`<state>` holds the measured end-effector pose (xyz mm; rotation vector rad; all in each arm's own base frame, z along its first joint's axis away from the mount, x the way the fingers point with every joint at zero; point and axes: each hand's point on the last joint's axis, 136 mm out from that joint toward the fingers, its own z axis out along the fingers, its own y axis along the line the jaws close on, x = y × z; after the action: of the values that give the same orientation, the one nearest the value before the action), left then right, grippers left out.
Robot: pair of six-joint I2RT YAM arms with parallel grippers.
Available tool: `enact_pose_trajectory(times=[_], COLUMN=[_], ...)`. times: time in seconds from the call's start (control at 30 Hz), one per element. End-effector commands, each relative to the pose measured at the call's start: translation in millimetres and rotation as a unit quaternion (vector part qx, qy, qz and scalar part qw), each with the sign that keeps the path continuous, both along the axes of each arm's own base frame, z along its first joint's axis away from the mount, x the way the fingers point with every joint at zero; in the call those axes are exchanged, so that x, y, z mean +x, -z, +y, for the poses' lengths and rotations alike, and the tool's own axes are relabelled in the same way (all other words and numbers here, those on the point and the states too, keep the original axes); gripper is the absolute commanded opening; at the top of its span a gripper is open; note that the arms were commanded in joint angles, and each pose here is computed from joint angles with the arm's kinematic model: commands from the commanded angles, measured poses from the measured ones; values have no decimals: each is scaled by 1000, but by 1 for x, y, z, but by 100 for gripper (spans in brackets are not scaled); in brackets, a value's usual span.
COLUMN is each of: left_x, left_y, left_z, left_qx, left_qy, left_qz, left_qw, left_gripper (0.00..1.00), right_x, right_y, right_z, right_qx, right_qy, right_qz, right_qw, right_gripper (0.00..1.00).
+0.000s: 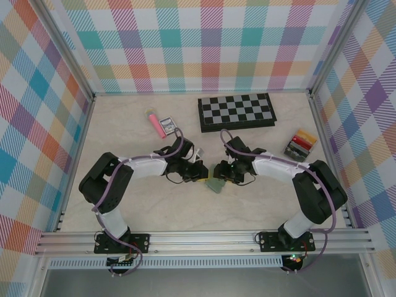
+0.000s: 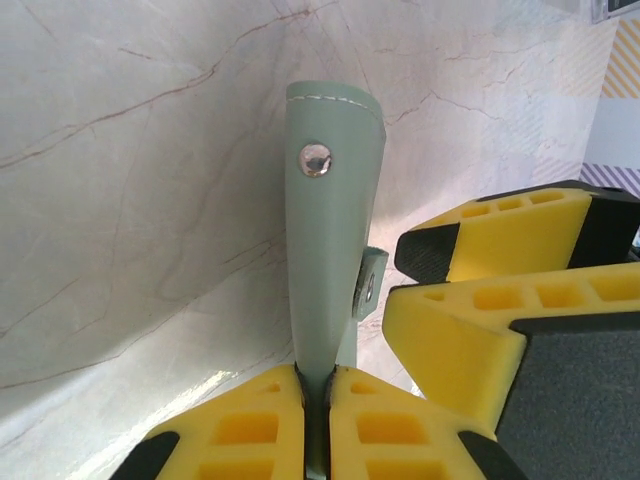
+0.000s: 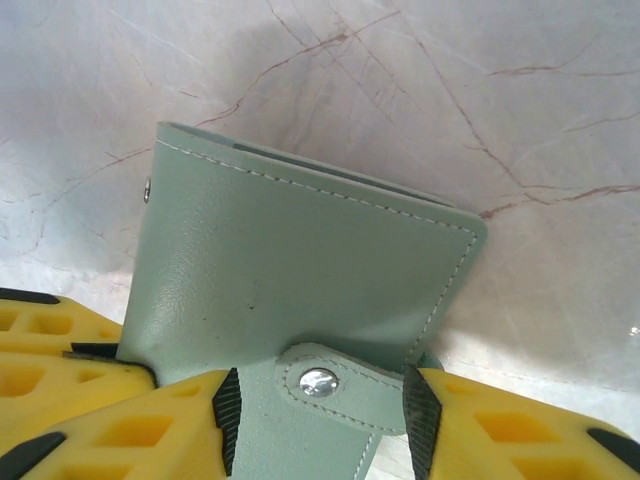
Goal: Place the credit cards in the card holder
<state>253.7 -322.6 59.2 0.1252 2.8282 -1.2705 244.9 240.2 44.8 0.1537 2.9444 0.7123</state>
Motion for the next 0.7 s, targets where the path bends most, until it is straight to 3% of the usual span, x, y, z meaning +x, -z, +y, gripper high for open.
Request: enact_pose_trajectory(times=[0.0, 0.17, 0.37, 0.47, 0.67], left_x=[3, 6, 3, -2, -12], left_y=[-16, -16, -12, -7, 5], left_z=[-6, -2, 5, 11, 24], left_qx=[-19, -19, -8, -2, 15], left_qy=[-11, -31, -41, -43, -55], left_qz=[-27, -34, -36, -34, -28], left_qw=[999, 999, 998, 998, 998], left_gripper=[9, 8, 5, 3, 1], right_x=[-6, -22, -29, -27, -22], right_y=[3, 26, 41, 38, 32], right_z=[3, -13, -47, -54, -64], right_qx=[-36, -143, -228, -235, -223], right_qy=[-9, -16, 3, 4, 17], right_qz=[13, 32, 36, 32, 31], right_qw=[999, 989, 973, 971, 974], right_gripper=[50, 49, 31, 21, 16])
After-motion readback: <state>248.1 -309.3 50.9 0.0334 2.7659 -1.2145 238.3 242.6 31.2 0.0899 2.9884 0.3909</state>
